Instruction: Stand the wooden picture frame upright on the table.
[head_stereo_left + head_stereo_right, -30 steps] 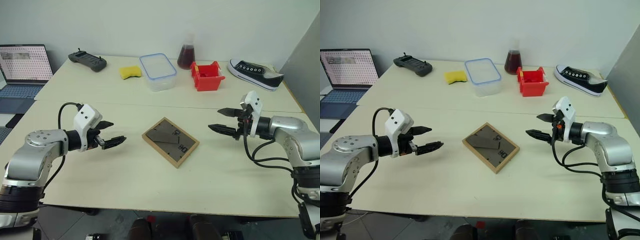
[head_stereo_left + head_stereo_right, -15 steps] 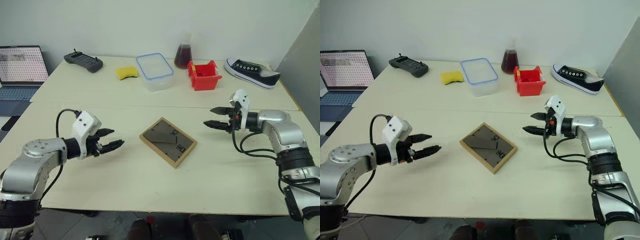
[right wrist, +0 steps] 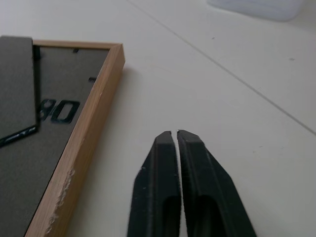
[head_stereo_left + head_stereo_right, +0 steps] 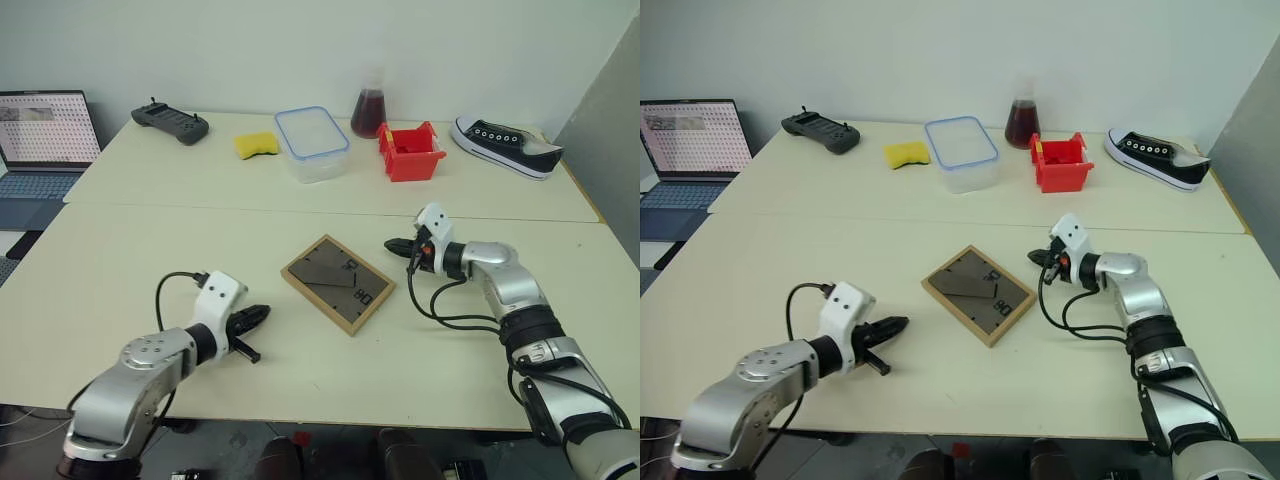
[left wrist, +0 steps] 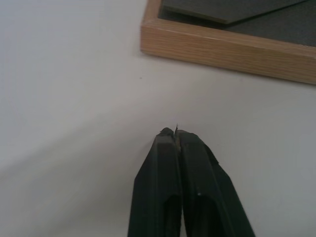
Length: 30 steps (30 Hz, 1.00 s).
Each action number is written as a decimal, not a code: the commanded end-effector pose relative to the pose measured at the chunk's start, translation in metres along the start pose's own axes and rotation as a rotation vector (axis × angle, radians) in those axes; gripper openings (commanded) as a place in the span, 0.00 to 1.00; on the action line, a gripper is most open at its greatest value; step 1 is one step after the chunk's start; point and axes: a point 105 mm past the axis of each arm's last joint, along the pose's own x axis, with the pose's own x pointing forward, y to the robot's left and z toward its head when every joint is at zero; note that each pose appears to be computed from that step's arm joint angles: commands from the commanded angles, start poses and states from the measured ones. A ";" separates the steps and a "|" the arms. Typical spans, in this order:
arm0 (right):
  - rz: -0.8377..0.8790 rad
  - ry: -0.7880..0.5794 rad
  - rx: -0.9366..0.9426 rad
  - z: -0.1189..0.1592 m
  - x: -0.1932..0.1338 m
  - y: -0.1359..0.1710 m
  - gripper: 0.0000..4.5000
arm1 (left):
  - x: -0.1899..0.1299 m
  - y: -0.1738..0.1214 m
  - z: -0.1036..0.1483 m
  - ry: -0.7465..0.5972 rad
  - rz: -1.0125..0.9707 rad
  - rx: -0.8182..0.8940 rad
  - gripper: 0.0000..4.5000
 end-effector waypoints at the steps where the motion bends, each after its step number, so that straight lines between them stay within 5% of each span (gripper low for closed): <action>1: 0.046 -0.016 -0.059 0.010 -0.002 0.012 0.01 | 0.012 -0.002 0.009 -0.014 0.014 0.045 0.00; 17: 0.319 0.036 0.019 0.004 -0.032 0.089 0.01 | 0.064 -0.032 0.035 -0.016 -0.223 0.178 0.00; 30: -0.045 0.123 -0.044 -0.013 -0.055 0.020 0.01 | 0.029 -0.016 0.022 0.102 -0.335 0.249 0.00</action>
